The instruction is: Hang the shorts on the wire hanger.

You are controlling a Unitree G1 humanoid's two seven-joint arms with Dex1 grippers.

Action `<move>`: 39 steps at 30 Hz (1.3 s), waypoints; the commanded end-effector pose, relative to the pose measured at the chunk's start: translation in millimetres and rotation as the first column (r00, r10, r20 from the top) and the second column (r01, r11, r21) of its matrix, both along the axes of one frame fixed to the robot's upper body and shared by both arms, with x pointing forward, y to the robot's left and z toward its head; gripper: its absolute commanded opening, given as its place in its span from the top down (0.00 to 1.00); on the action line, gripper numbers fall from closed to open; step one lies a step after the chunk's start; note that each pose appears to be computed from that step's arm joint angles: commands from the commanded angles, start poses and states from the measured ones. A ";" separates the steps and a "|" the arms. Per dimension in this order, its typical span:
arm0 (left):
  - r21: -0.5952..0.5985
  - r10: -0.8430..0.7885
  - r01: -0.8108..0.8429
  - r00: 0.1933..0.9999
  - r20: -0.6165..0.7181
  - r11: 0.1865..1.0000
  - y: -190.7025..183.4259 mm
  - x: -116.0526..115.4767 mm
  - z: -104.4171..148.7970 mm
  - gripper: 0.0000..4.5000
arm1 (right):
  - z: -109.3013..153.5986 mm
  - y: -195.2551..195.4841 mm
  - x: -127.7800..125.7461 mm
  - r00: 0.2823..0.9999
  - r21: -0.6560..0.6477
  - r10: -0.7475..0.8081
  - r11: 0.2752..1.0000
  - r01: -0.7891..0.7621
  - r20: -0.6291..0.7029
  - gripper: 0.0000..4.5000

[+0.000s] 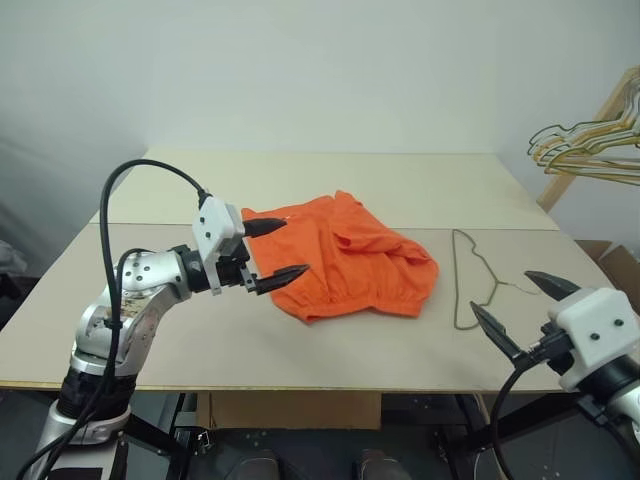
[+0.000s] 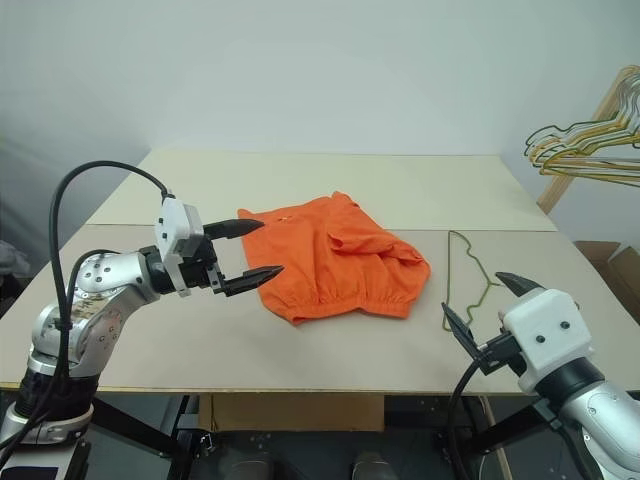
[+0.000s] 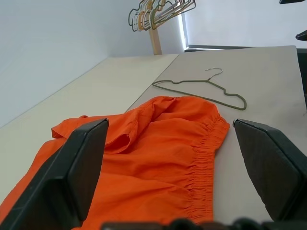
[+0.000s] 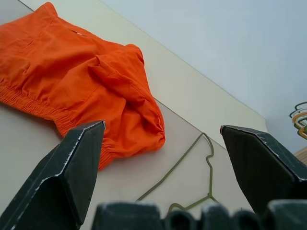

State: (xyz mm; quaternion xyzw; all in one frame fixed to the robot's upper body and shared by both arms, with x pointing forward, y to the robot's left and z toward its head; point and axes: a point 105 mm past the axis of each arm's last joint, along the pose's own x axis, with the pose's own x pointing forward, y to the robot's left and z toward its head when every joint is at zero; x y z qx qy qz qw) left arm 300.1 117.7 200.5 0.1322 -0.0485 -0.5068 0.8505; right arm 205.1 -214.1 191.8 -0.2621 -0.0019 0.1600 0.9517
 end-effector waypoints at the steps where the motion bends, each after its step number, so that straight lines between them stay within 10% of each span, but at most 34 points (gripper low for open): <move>1: -0.023 -0.006 0.007 0.999 0.035 1.000 1.2 -1.0 13.6 0.00 | 8.8 5.6 0.1 0.999 -0.018 0.024 1.000 -0.024 0.039 0.01; 13: -0.026 -0.023 0.023 1.000 0.018 0.999 3.1 -6.0 15.9 0.00 | 3.3 15.9 3.6 0.997 -0.053 0.078 0.996 -0.077 0.020 0.01; 20: -0.035 -0.046 0.045 0.999 -0.008 0.998 8.1 -10.4 15.2 0.00 | -39.2 59.6 11.5 0.935 -0.261 0.287 0.905 -0.336 -0.208 0.01; 39: 0.009 -0.060 0.060 0.998 -0.020 0.998 14.4 -18.7 9.8 0.00 | -114.2 197.9 107.6 0.778 -0.321 0.475 0.723 -0.612 -0.412 0.01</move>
